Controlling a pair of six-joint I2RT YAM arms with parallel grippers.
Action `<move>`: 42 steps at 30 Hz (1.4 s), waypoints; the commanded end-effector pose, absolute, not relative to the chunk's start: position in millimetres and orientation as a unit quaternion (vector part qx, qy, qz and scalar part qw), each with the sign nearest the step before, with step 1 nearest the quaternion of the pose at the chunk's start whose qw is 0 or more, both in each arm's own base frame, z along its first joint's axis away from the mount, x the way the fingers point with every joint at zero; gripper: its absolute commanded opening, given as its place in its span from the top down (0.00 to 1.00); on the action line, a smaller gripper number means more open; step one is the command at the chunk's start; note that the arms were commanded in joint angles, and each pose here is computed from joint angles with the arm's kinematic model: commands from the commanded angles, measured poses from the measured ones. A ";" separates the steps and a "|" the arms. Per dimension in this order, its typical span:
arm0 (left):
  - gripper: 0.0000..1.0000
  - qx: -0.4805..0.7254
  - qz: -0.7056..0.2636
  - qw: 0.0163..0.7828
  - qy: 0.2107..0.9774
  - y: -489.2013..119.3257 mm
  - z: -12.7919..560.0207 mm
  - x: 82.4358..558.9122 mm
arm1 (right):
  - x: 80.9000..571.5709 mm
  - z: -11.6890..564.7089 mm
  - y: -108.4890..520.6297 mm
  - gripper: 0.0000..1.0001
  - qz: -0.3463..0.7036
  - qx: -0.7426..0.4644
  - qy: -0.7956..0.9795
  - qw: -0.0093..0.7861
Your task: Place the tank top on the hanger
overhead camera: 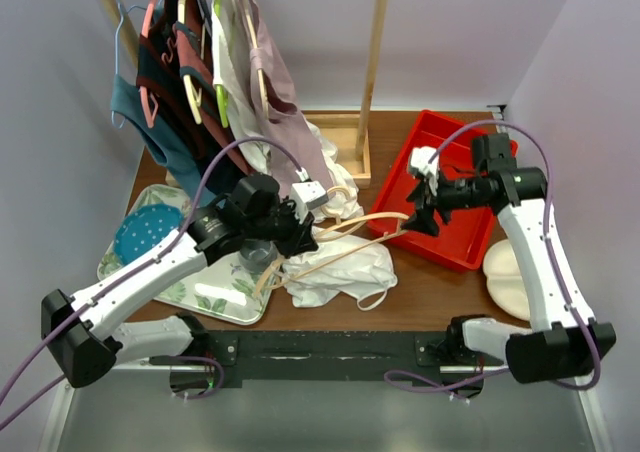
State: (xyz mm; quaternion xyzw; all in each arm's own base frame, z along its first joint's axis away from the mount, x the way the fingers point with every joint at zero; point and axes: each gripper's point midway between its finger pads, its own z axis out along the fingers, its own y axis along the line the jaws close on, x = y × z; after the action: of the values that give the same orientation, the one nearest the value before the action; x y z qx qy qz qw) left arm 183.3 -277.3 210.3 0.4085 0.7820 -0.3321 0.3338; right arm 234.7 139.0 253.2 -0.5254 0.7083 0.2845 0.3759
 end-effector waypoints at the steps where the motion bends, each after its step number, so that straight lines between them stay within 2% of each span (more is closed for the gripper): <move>1: 1.00 0.369 -0.344 0.375 0.778 -276.5 231.8 191.5 | 170.1 225.4 127.3 0.34 0.286 -0.612 0.664 0.320; 2: 1.00 0.362 -0.345 0.377 0.780 -277.0 231.7 193.6 | 160.5 208.6 125.9 0.34 0.290 -0.635 0.647 0.307; 5: 1.00 0.353 -0.347 0.379 0.782 -279.6 232.6 197.5 | 145.1 168.0 133.9 0.45 0.304 -0.647 0.646 0.268; 7: 1.00 0.349 -0.350 0.388 0.778 -281.8 236.0 200.8 | 147.1 137.1 151.6 0.51 0.277 -0.677 0.633 0.253; 16: 1.00 0.332 -0.360 0.402 0.774 -282.5 239.1 202.0 | 177.2 77.5 184.6 0.56 0.175 -0.693 0.657 0.242; 29: 1.00 0.336 -0.356 0.399 0.775 -279.2 234.9 200.7 | 182.9 43.0 189.5 0.58 0.138 -0.697 0.668 0.221; 32: 1.00 0.335 -0.355 0.400 0.776 -277.9 234.2 200.1 | 183.3 41.4 188.4 0.64 0.136 -0.696 0.671 0.216; 35: 1.00 0.335 -0.354 0.399 0.776 -276.6 232.0 200.1 | 178.4 43.2 189.1 0.75 0.146 -0.698 0.668 0.211; 36: 1.00 0.335 -0.354 0.398 0.777 -276.4 230.9 200.3 | 175.4 43.1 187.9 0.80 0.150 -0.699 0.668 0.205; 37: 1.00 0.336 -0.354 0.398 0.777 -276.3 230.6 200.2 | 173.9 44.8 188.8 0.90 0.154 -0.702 0.664 0.206; 39: 1.00 0.336 -0.353 0.397 0.778 -275.6 230.0 200.3 | 170.2 46.5 187.3 0.99 0.157 -0.704 0.662 0.201; 42: 1.00 0.335 -0.346 0.396 0.782 -272.5 228.0 201.0 | 167.3 54.8 183.3 1.00 0.155 -0.705 0.662 0.201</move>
State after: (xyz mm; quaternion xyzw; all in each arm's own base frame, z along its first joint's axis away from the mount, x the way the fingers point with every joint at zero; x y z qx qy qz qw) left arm 195.9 -273.2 214.4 0.3373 0.7961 -0.3415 0.3685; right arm 171.7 182.8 38.9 -0.7010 0.6700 0.1492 0.1933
